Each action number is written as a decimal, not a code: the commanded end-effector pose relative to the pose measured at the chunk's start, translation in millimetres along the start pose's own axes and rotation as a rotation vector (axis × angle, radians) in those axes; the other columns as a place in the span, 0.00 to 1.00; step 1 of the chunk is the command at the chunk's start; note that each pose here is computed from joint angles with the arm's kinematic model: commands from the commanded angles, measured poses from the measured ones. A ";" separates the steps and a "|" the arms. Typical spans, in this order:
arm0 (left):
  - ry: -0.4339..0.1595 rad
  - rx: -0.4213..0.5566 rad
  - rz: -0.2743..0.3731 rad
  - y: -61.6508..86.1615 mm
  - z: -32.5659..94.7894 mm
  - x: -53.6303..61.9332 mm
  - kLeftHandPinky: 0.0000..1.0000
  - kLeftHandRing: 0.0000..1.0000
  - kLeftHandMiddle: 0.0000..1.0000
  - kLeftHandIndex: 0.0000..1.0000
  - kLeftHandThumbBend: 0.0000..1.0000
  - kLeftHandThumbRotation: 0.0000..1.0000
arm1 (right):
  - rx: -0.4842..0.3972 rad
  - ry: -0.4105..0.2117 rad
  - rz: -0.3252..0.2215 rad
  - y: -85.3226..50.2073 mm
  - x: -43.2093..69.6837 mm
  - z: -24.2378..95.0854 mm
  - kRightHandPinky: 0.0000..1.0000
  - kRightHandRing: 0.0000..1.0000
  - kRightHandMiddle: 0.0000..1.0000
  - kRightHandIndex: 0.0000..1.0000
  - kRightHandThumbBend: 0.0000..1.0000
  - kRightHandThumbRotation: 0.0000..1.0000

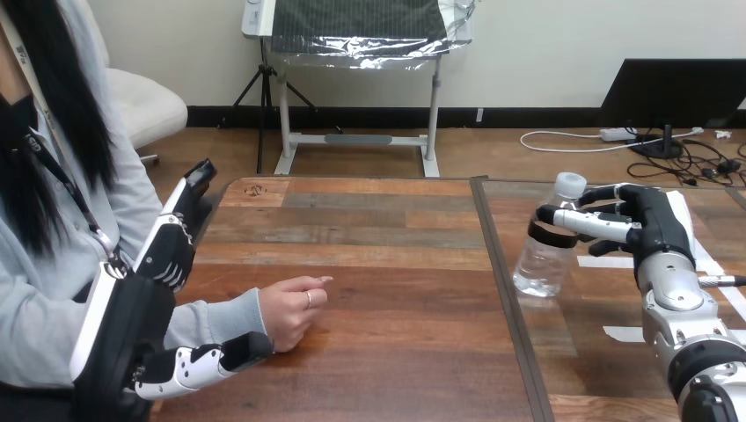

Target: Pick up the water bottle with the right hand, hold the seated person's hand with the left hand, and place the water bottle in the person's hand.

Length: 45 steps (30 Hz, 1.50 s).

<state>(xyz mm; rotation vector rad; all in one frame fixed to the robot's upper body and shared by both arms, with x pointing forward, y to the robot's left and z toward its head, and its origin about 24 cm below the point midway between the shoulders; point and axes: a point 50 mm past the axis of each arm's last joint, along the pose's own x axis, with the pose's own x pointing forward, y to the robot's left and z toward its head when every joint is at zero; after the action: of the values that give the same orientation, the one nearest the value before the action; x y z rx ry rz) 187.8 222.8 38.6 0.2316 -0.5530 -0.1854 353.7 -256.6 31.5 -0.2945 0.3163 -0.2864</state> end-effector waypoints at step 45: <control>0.178 0.485 -0.076 15.5 -3.4 28.9 0.85 0.92 0.94 0.93 1.00 0.43 | 0.126 -0.305 0.091 3.7 3.5 60.2 0.31 0.37 0.44 0.46 0.80 0.00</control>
<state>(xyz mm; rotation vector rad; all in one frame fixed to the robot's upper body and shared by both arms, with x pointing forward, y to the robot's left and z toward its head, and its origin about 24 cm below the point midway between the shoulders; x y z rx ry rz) 203.8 228.8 32.3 0.6473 -0.3414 -0.1145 358.0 -249.9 41.4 -0.2182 0.1972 -0.1896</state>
